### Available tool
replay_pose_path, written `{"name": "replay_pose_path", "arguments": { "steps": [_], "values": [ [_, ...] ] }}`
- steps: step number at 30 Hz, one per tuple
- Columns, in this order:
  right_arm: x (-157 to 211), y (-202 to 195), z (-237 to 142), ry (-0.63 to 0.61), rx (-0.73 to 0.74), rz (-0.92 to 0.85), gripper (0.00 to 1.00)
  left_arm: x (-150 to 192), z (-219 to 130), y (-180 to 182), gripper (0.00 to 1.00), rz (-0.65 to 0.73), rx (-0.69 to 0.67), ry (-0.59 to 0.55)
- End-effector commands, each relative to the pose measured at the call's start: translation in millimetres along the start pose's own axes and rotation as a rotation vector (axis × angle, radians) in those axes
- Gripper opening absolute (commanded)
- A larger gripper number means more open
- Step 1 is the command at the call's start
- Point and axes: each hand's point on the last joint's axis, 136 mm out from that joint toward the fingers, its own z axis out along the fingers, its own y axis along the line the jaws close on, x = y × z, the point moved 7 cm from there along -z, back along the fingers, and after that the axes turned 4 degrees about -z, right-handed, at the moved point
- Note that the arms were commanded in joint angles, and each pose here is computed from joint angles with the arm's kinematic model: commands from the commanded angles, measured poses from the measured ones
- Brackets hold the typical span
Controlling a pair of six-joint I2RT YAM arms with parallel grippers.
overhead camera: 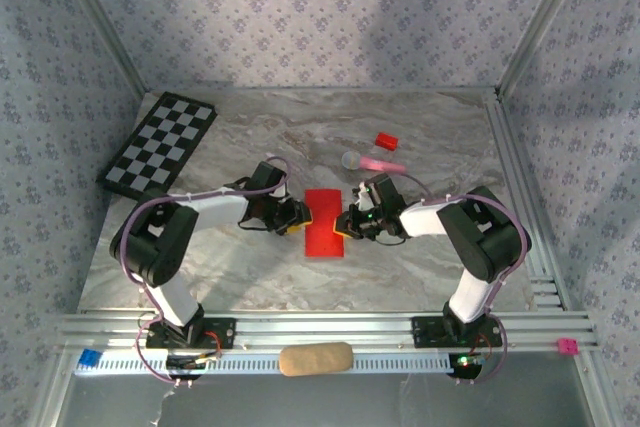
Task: Fold a paper plane with a square sheet of paper (pick it up from the middle)
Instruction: Third fold the triangle at the center of the table.
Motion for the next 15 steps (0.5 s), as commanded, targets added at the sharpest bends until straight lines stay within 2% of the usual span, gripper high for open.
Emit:
{"name": "replay_pose_path", "arguments": {
  "steps": [1, 9, 15],
  "values": [
    [13.9, -27.4, 2.9, 0.030, 0.105, 0.077, 0.08, -1.4, 4.1, -9.5, 0.41, 0.011, 0.033, 0.024],
    [14.3, -28.9, 3.5, 0.029, 0.110, 0.084, 0.08, -0.6, 8.3, -12.4, 0.33, 0.020, 0.049, 0.034],
    [13.9, -28.7, 3.4, 0.030, 0.108, 0.086, 0.08, -1.2, 10.1, -11.7, 0.32, 0.015, 0.056, 0.034]
  ]
}}
